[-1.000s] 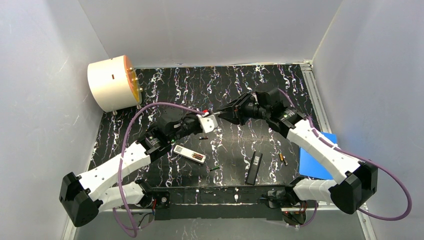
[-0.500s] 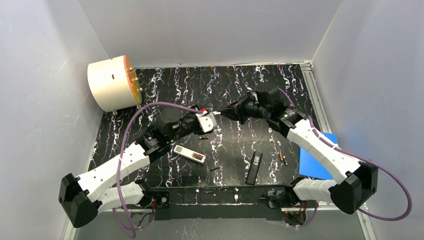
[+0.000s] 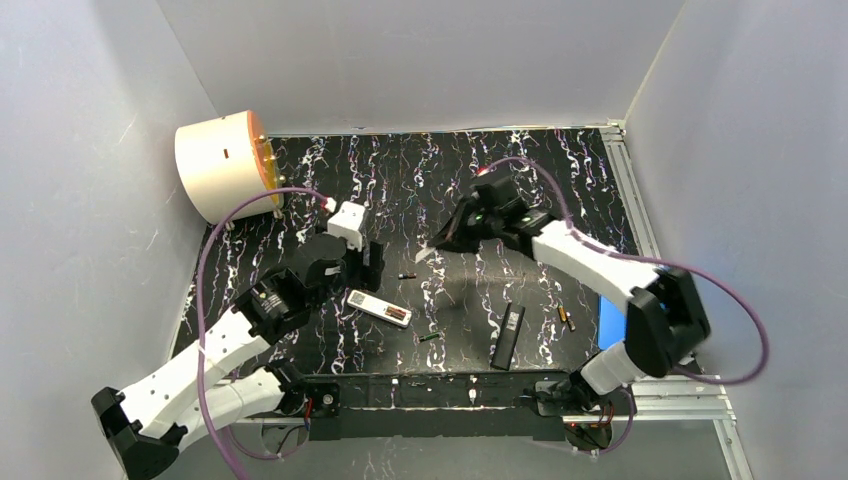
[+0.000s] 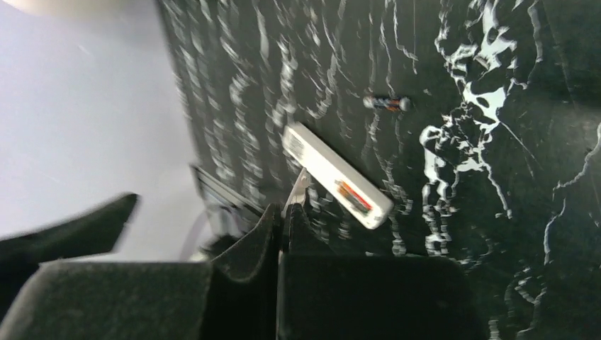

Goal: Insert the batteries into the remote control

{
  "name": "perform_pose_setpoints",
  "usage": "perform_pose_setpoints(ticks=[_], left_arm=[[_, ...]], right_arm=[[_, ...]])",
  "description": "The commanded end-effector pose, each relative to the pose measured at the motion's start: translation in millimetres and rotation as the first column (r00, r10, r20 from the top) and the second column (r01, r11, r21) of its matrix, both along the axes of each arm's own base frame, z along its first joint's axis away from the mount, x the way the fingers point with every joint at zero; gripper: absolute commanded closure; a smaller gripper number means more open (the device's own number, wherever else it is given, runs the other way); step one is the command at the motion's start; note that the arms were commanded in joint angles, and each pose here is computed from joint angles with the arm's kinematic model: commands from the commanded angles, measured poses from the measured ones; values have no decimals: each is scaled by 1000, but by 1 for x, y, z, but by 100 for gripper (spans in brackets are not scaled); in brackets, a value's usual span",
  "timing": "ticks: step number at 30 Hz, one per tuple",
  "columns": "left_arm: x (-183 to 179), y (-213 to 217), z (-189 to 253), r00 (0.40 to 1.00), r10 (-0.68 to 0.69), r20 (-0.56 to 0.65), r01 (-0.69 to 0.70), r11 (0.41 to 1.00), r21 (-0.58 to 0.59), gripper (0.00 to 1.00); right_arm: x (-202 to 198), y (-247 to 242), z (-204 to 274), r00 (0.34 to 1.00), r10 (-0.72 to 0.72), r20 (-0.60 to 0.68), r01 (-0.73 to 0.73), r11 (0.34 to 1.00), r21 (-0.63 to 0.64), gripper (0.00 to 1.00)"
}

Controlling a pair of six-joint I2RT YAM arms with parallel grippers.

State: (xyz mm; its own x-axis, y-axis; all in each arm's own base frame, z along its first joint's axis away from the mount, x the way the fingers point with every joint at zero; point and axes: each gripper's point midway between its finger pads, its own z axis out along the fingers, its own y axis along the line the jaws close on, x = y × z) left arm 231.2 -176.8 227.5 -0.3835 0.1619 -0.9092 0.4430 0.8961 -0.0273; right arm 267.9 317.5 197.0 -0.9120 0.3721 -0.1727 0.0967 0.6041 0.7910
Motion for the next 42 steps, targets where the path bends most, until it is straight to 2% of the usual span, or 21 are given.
perform_pose_setpoints(ticks=[1, 8, 12, 14, 17, 21, 28, 36, 39, 42], left_arm=[[-24, 52, -53, 912, 317, -260, -326, 945, 11, 26], [-22, 63, -110, 736, 352, -579, -479, 875, -77, 19], [-12, 46, -121, 705, 244, -666, -449, 880, -153, 19], [-6, 43, -126, 694, 229, -683, -445, 882, -157, 19], [2, 39, -135, 679, 208, -705, -437, 885, -160, 21], [9, 45, -149, 656, 230, -719, -440, 890, -116, 22], [2, 61, -166, 611, 313, -727, -482, 876, -28, 22], [-11, 61, -177, 561, 316, -765, -517, 855, -25, 22], [-16, 59, -179, 544, 310, -779, -525, 851, -28, 22], [-21, 67, -178, 524, 349, -777, -544, 839, 9, 22]], right_arm=[[-52, 46, -40, 902, 407, 143, -398, 913, -87, 99], [-83, 75, -70, 859, 484, 170, -488, 873, -21, 99], [-110, 88, -89, 768, 615, 179, -614, 786, -64, 99], [-119, 89, -100, 739, 650, 176, -642, 759, -110, 99], [-120, 86, -118, 731, 666, 153, -645, 746, -164, 99], [-113, 74, -133, 756, 643, 118, -604, 756, -252, 99], [-92, 58, -129, 809, 567, 156, -488, 795, -360, 99], [-87, 53, -124, 834, 520, 187, -441, 830, -342, 99], [-99, 67, -110, 795, 562, 229, -515, 824, -236, 99], [-117, 78, -91, 737, 620, 269, -610, 781, -129, 99]])
